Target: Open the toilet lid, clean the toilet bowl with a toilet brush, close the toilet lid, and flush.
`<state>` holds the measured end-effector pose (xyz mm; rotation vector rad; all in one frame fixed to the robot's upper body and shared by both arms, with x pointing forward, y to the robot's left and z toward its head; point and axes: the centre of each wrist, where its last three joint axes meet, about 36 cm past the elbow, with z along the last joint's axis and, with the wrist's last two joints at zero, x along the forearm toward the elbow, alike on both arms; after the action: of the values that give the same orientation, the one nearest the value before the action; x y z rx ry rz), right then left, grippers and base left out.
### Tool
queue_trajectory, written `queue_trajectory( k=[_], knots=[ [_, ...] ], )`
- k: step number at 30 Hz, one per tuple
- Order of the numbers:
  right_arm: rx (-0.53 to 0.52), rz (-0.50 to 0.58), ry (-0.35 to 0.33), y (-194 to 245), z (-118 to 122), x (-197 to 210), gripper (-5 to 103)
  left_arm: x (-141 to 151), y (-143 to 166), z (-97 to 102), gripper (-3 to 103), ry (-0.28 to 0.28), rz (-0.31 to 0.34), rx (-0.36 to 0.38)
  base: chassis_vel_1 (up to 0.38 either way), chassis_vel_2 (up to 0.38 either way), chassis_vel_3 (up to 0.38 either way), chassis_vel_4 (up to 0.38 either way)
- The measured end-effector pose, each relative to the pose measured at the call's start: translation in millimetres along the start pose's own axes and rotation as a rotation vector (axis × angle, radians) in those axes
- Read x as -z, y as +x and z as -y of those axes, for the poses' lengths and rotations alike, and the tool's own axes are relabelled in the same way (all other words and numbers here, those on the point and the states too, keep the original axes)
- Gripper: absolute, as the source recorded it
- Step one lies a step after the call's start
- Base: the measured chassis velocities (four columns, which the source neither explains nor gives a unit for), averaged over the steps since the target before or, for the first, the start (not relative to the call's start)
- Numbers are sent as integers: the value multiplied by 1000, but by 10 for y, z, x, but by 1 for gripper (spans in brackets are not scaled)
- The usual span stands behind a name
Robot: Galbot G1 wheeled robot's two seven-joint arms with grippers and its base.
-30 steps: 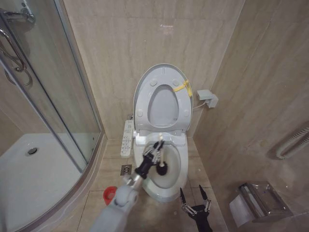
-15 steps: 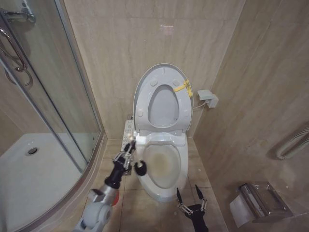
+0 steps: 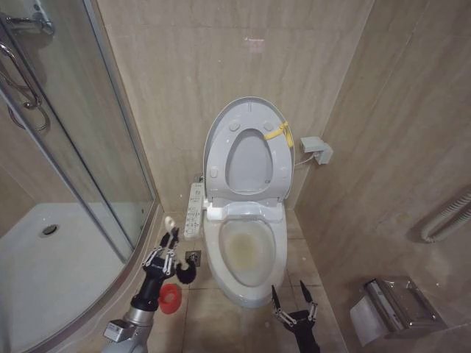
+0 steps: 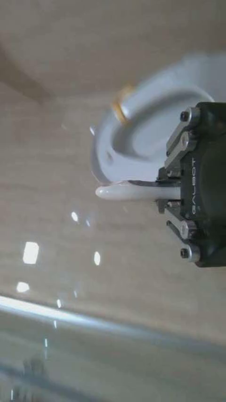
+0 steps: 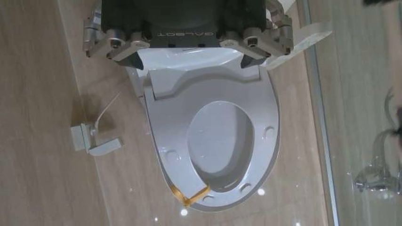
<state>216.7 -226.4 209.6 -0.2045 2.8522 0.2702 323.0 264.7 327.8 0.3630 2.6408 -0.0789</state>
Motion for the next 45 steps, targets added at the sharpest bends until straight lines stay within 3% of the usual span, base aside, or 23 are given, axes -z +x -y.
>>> queue_trajectory(
  k=[5, 9, 19, 29, 45],
  knots=[
    [-2, 2, -4, -32, 16, -26, 100, -227, 183, -288, 16, -65, -87, 126, 0, 0, 0, 0],
    [1, 2, -6, -59, 21, -48, 100, -372, 307, -481, 16, -85, -134, 182, 0, 0, 0, 0],
    [8, -6, -11, -45, 29, -78, 100, -736, 434, -776, 16, -78, -178, 253, 0, 0, 0, 0],
    [19, -10, -12, -69, 35, -116, 100, -1245, 271, -710, 16, -3, -256, 270, 0, 0, 0, 0],
    [21, -17, -16, -25, 57, -124, 100, -1645, 74, -839, 16, -16, -321, 294, 0, 0, 0, 0]
  ],
)
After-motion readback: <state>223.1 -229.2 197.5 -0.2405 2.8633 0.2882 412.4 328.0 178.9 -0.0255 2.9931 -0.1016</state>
